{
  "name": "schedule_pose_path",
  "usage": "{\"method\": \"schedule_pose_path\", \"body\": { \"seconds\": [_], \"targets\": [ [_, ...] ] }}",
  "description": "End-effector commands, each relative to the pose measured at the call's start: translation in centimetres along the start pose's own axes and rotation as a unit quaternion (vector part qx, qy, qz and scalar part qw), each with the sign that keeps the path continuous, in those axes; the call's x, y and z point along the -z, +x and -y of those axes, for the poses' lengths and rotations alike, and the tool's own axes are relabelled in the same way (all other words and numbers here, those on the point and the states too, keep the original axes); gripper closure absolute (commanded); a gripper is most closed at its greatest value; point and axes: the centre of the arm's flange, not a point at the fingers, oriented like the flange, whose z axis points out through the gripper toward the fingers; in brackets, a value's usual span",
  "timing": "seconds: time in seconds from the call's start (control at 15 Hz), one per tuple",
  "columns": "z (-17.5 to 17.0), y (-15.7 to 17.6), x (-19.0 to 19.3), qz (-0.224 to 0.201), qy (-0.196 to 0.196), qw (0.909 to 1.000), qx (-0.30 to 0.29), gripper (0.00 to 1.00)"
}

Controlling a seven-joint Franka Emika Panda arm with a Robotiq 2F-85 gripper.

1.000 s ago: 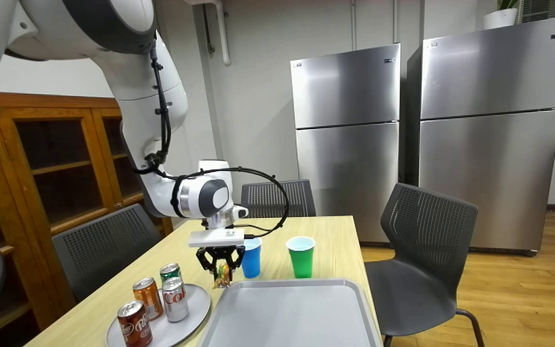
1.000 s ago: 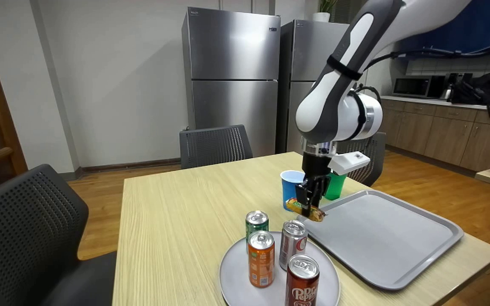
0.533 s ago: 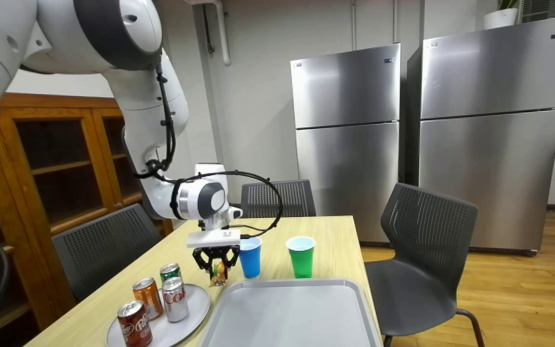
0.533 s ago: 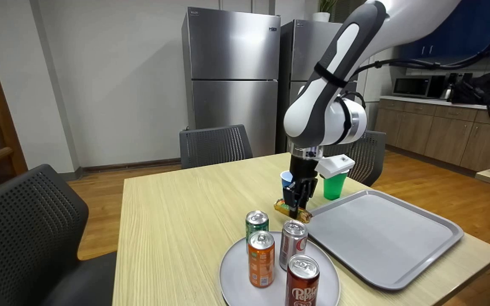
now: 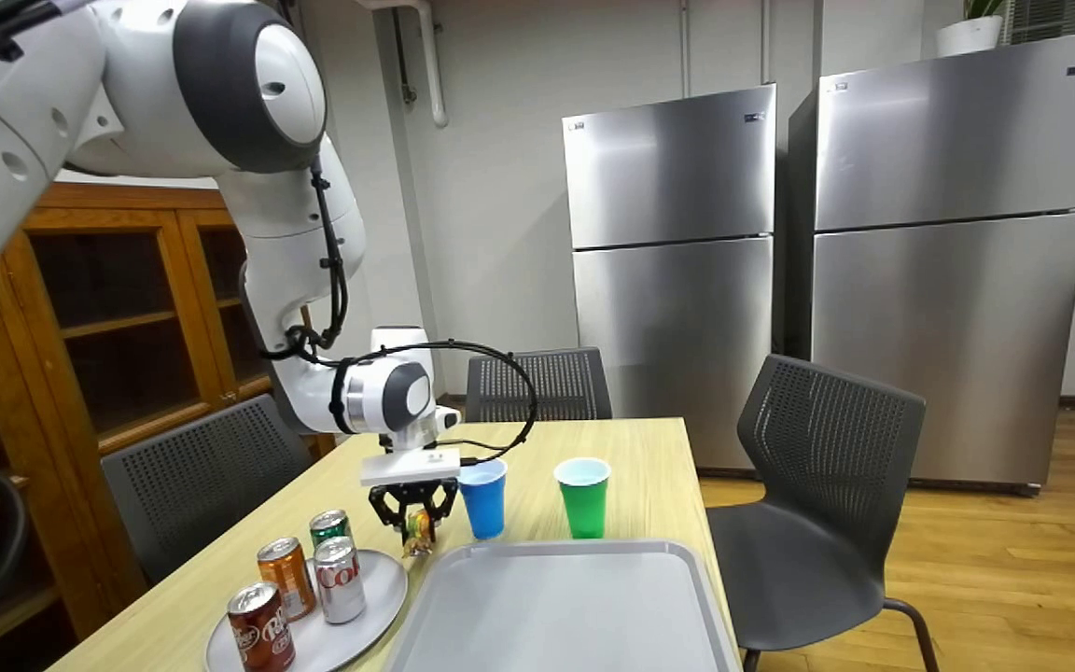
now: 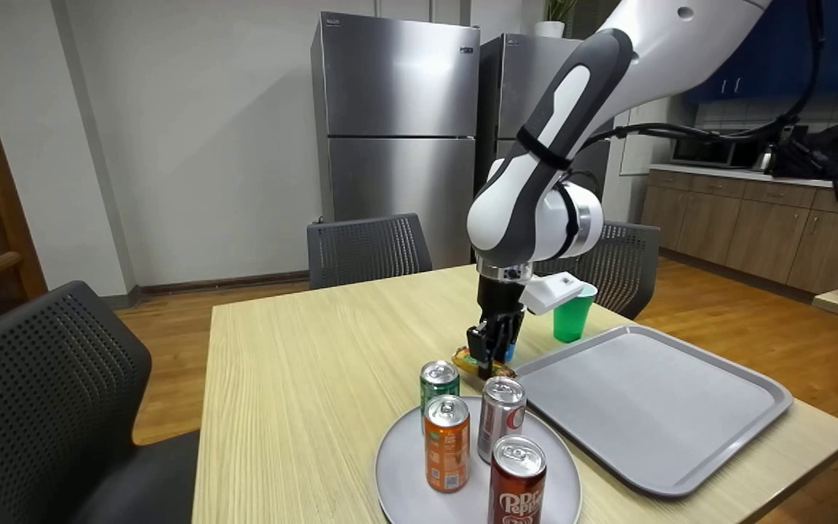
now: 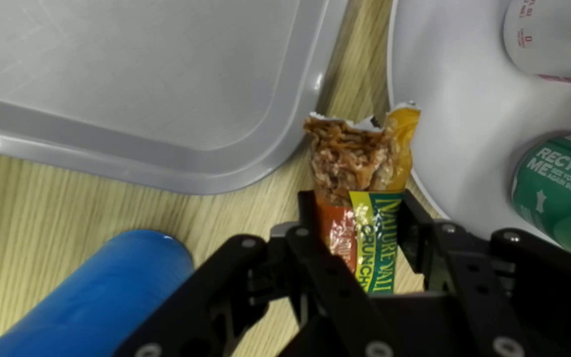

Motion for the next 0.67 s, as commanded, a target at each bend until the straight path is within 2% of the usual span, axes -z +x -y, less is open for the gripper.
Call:
{"method": "schedule_pose_path", "body": {
  "seconds": [0.0,0.53,0.6],
  "targets": [
    [-0.24,1.55,-0.49,0.005,-0.011,0.9999,0.001,0.83],
    [-0.71,2.27,-0.99,0.003,-0.010,0.9999,0.001,0.83],
    [-0.79,2.19,-0.82,0.004,-0.008,1.0000,-0.001,0.33]
  ]
}}
